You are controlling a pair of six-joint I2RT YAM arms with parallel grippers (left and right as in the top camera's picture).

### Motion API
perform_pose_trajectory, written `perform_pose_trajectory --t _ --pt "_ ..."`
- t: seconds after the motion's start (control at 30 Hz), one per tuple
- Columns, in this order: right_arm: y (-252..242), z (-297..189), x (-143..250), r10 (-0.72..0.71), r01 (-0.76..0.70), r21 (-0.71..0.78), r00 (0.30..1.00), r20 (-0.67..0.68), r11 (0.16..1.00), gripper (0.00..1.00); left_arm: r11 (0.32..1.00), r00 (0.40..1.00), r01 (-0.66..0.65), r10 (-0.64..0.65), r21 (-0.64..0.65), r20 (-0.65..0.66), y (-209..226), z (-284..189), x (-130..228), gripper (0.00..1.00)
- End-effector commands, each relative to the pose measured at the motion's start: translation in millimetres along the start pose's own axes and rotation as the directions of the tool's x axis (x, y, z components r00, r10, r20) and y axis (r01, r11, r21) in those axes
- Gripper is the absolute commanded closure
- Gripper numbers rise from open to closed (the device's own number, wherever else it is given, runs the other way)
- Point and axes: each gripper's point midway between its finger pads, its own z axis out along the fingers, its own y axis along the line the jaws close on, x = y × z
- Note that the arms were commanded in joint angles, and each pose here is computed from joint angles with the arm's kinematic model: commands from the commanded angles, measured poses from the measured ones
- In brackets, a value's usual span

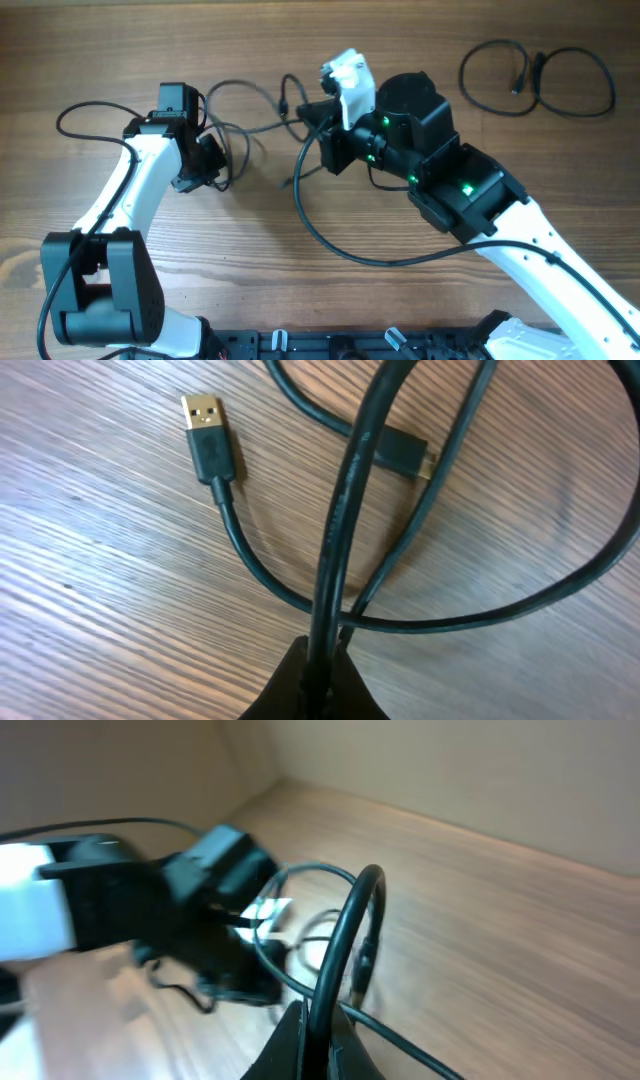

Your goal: Untangle cables

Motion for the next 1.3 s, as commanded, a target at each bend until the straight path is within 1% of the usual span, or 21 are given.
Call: perform_pose_trajectory --t 0.0,0.13,0.27,0.33,0.43,0.5,0.57,0.6,0.63,0.77,0.8,0.87,1.03,1.1,1.13,1.27 --pt "-17 -11 -8 -0.019 0.015 0.114 0.999 0.035 0.993 0.96 0.998 0.998 0.039 -0.037 -0.051 0.041 10 0 -5 0.94" --pt "-20 -1 6 -0.007 0.01 0.113 1.0 -0.022 0.994 0.96 0.997 0.997 0.059 -0.057 -0.044 0.051 8 0 -7 0.9" --pt "-13 13 26 0.009 -0.004 0.048 0.995 -0.098 0.999 0.96 0.996 0.994 0.083 -0.081 -0.025 0.075 4 0 -13 0.89" --pt "-14 21 38 0.02 -0.014 0.042 0.99 -0.141 0.999 0.96 0.994 0.991 0.104 -0.103 -0.016 0.084 3 0 -15 0.89" --pt "-23 39 64 0.075 -0.061 0.07 0.971 -0.227 0.996 0.96 0.994 0.991 0.108 -0.107 -0.001 0.08 0 0 -15 0.85" --pt "-28 51 83 0.129 -0.107 0.091 0.95 -0.285 0.99 0.96 0.994 0.991 0.107 -0.107 -0.003 0.078 0 0 -15 0.79" --pt "-33 63 103 0.171 -0.139 0.115 0.925 -0.338 0.984 0.96 0.994 0.991 0.107 -0.106 -0.004 0.077 0 0 -15 0.54" --pt "-34 69 112 0.176 -0.145 0.113 0.914 -0.364 0.983 0.96 0.994 0.991 0.107 -0.106 -0.003 0.077 0 0 -15 0.34" --pt "-34 74 120 0.182 -0.152 0.108 0.904 -0.388 0.983 0.96 0.994 0.991 0.107 -0.106 -0.001 0.076 0 0 -14 0.01" --pt "-31 91 149 0.202 -0.189 0.074 0.859 -0.47 0.979 0.96 0.994 0.991 0.106 -0.107 0.023 0.08 -5 -6 -18 0.0" --pt "-33 96 159 0.21 -0.196 0.081 0.845 -0.493 0.977 0.96 0.995 0.993 0.082 -0.086 0.049 0.081 -11 -12 -21 0.0" --pt "-37 103 172 0.228 -0.207 0.099 0.824 -0.518 0.973 0.96 0.994 0.995 0.051 -0.059 0.097 0.076 -21 -23 -24 0.0" --pt "-50 116 199 0.354 -0.292 0.201 0.759 -0.546 0.935 0.96 0.982 0.996 0.038 -0.051 0.184 0.067 -39 -53 -28 0.0" --pt "-55 119 205 0.376 -0.302 0.224 0.746 -0.55 0.926 0.96 0.981 0.996 0.036 -0.051 0.191 0.078 -40 -61 -31 0.0" --pt "-64 120 211 0.385 -0.285 0.261 0.743 -0.547 0.922 0.96 0.976 0.995 0.032 -0.051 0.215 0.084 -45 -68 -33 0.0" --pt "-86 121 214 0.394 -0.238 0.341 0.758 -0.52 0.909 0.95 0.934 0.999 0.021 -0.033 0.357 0.028 -69 -83 -27 0.0"
